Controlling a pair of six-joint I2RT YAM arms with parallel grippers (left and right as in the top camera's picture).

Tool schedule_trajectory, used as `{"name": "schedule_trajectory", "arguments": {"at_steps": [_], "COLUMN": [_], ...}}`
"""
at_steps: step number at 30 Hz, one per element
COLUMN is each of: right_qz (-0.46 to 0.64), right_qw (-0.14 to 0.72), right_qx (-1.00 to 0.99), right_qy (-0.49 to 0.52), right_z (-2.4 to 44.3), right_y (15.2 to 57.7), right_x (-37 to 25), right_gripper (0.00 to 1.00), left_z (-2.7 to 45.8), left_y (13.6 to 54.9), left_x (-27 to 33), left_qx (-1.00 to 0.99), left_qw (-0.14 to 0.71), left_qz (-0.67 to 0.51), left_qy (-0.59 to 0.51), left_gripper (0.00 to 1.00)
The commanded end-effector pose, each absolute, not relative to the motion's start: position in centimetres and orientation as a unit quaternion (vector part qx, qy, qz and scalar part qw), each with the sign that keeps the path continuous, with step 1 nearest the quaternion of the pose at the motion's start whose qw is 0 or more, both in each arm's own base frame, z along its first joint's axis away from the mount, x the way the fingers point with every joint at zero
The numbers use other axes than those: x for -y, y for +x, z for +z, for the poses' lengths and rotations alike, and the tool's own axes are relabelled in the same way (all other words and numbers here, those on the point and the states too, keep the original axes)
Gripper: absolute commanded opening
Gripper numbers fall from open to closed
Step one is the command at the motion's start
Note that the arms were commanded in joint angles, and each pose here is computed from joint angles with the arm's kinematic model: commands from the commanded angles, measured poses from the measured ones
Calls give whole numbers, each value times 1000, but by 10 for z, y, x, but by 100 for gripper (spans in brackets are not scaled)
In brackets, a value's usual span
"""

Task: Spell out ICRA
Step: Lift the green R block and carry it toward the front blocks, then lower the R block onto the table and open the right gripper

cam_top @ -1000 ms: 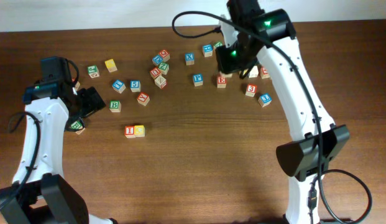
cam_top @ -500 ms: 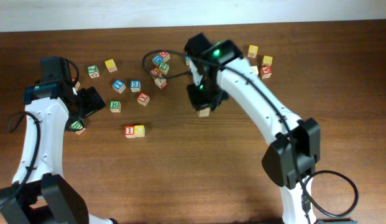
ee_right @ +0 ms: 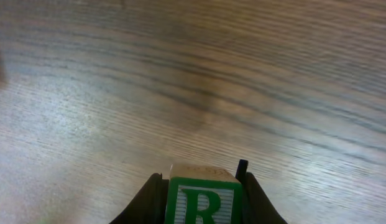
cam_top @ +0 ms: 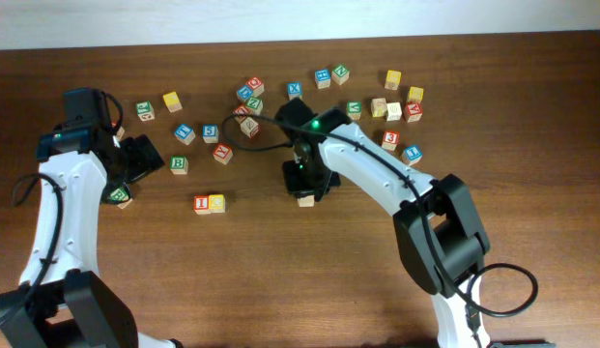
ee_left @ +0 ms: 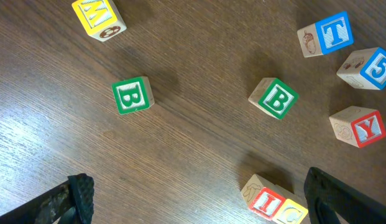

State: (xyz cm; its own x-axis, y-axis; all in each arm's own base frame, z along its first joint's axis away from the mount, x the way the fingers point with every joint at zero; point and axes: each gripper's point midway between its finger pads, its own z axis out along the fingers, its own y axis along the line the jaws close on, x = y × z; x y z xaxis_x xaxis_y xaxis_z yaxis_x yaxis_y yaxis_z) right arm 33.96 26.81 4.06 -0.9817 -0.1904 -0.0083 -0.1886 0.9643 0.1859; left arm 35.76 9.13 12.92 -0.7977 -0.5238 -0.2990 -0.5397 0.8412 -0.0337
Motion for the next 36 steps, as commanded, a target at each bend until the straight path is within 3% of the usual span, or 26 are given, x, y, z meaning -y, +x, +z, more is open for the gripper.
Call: {"name": "schedule_trajectory", "arguments": {"at_steps": [1, 16, 36], "right_qz": [-95, -22, -42], "right_qw": [1, -63, -89], "right_qx": [990, 996, 993], "right_qy": [104, 67, 67], "right_z": [35, 33, 25], "right_y": [334, 343, 358], "right_x": [-279, -280, -294], "right_gripper": [21, 26, 26], "left_z": [131, 131, 131], "left_y": [358, 358, 358], "left_x": [-91, -91, -91], "left_qx": [-946, -946, -946], "left_qw": [152, 152, 152], "left_qz": [23, 23, 23], "left_qy": [-284, -284, -284], "left_gripper": [99, 99, 99]}}
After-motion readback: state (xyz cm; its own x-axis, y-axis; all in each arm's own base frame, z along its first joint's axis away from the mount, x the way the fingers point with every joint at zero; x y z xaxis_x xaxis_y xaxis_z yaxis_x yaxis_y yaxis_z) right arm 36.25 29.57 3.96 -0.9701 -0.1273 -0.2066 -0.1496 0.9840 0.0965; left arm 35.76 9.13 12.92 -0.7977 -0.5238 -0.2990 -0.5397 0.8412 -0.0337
